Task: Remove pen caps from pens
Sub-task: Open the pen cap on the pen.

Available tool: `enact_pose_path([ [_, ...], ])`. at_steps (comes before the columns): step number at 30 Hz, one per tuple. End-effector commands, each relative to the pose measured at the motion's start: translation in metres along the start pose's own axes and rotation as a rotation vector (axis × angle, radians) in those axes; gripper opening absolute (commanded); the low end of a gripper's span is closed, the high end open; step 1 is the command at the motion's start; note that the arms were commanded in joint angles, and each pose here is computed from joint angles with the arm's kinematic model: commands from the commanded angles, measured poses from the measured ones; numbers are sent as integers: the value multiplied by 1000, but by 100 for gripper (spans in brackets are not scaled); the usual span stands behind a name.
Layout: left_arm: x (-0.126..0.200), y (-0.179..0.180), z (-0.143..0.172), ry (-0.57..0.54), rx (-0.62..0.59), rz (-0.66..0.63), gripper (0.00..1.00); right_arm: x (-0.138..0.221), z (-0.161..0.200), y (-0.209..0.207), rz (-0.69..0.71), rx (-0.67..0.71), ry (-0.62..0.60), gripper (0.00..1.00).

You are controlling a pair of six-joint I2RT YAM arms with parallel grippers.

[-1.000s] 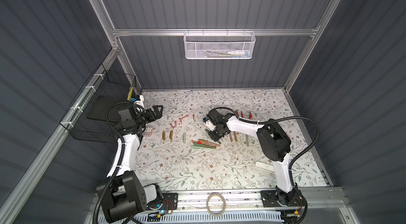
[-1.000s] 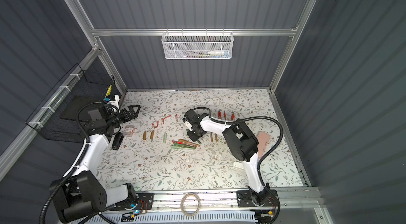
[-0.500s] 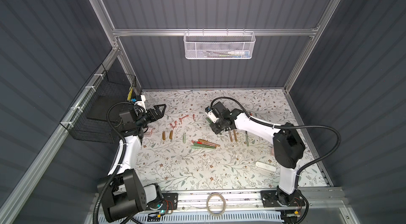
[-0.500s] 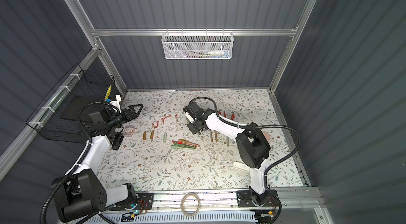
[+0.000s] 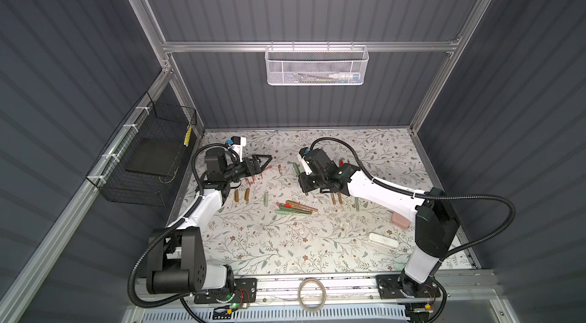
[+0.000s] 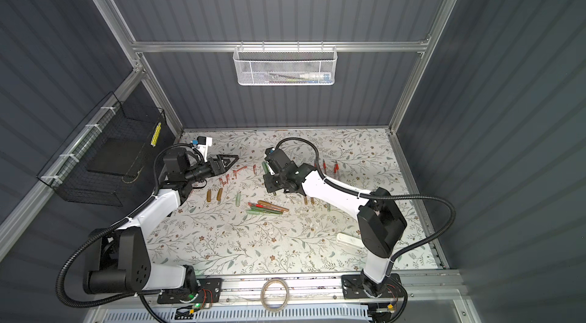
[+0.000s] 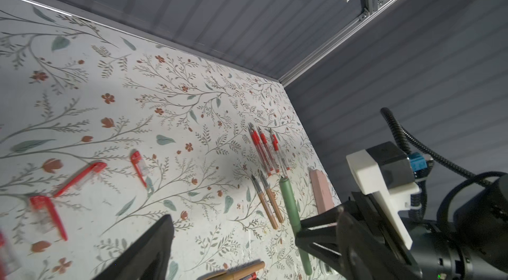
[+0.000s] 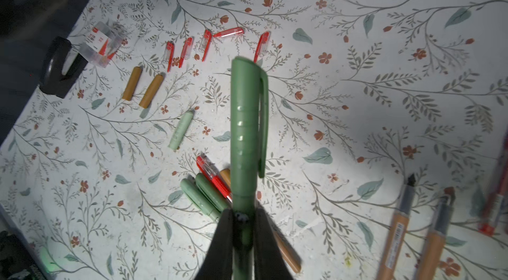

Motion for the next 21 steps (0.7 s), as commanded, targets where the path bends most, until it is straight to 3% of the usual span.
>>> enact_pose_path([
  [1,-14,-8,18,53,1,55,90,-2,-5,12,-25,-59,-34,0],
  [16,-52,-15,43,138,19,56,64,-19,-6,50,-120,-54,-18,0],
  [21,-52,-14,38,131,5,23,49,-18,-8,59,-138,-46,-27,0],
])
Point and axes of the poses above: each gripper's point midway between its finger pads, its own x axis back along the fingers, its own y axis along the line the jaws close on, z = x × y, the point moved 2 cm from there along x, back along the fingers, and after that the axes turned 1 degree about x, right-handed, at the moved point
